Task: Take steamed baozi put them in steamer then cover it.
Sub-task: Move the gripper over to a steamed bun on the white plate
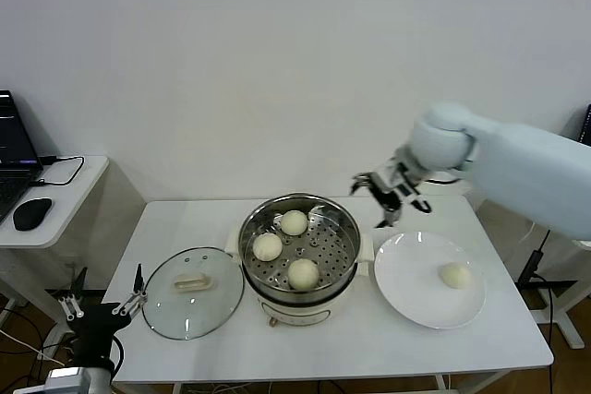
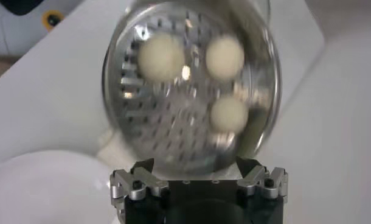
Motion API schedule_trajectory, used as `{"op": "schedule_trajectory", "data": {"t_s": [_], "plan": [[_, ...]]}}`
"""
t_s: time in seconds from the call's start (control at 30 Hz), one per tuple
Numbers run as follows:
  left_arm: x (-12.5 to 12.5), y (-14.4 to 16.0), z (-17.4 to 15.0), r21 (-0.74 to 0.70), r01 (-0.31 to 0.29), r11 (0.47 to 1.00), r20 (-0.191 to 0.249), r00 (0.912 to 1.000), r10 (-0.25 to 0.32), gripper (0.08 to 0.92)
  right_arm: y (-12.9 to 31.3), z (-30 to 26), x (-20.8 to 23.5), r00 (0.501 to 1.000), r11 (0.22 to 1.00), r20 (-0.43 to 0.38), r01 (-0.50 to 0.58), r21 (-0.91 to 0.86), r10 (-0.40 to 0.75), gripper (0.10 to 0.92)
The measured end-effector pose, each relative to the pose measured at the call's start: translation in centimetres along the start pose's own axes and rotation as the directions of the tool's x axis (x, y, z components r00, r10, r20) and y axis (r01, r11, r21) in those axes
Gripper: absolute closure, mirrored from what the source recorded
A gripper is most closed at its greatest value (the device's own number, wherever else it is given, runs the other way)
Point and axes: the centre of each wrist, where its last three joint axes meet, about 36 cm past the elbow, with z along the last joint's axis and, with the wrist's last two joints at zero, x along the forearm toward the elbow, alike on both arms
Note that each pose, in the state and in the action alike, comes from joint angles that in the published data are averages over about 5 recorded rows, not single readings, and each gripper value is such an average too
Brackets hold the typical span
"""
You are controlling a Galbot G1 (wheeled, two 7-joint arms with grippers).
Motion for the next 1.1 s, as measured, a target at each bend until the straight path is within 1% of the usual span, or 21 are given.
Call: {"op": "schedule_trajectory", "data": {"t_s": [0.13, 0.27, 0.57, 0.83, 1.1], "plan": [[-0.2, -0.2, 0.2, 0.001, -0.007, 1.0, -0.001, 1.0, 0.007, 0.177, 3.0, 3.8, -0.3, 0.999, 0.994, -0.03, 0.017, -0.104, -0.02, 0.2], [-0.2, -0.4, 0.3, 0.001, -0.015, 1.0, -0.005, 0.9999, 0.015, 0.177, 6.3, 7.2, -1.2, 0.998, 0.982, -0.039, 0.04, -0.187, -0.048, 0.2], [0.2, -0.5, 0.7, -0.003, -0.025, 1.0, -0.021, 0.9995, 0.025, 0.177, 12.4, 12.0, -4.1, 0.994, 0.953, -0.046, 0.079, -0.291, -0.097, 0.2], [0.6, -0.4, 0.8, -0.008, -0.02, 1.0, -0.029, 0.9994, 0.019, 0.177, 15.9, 15.1, -6.8, 0.988, 0.934, -0.073, 0.102, -0.342, -0.135, 0.2], [1.0, -0.3, 0.9, -0.012, -0.012, 1.0, -0.035, 0.9993, 0.012, 0.177, 17.5, 17.0, -9.4, 0.984, 0.924, -0.094, 0.105, -0.368, -0.149, 0.2]]}}
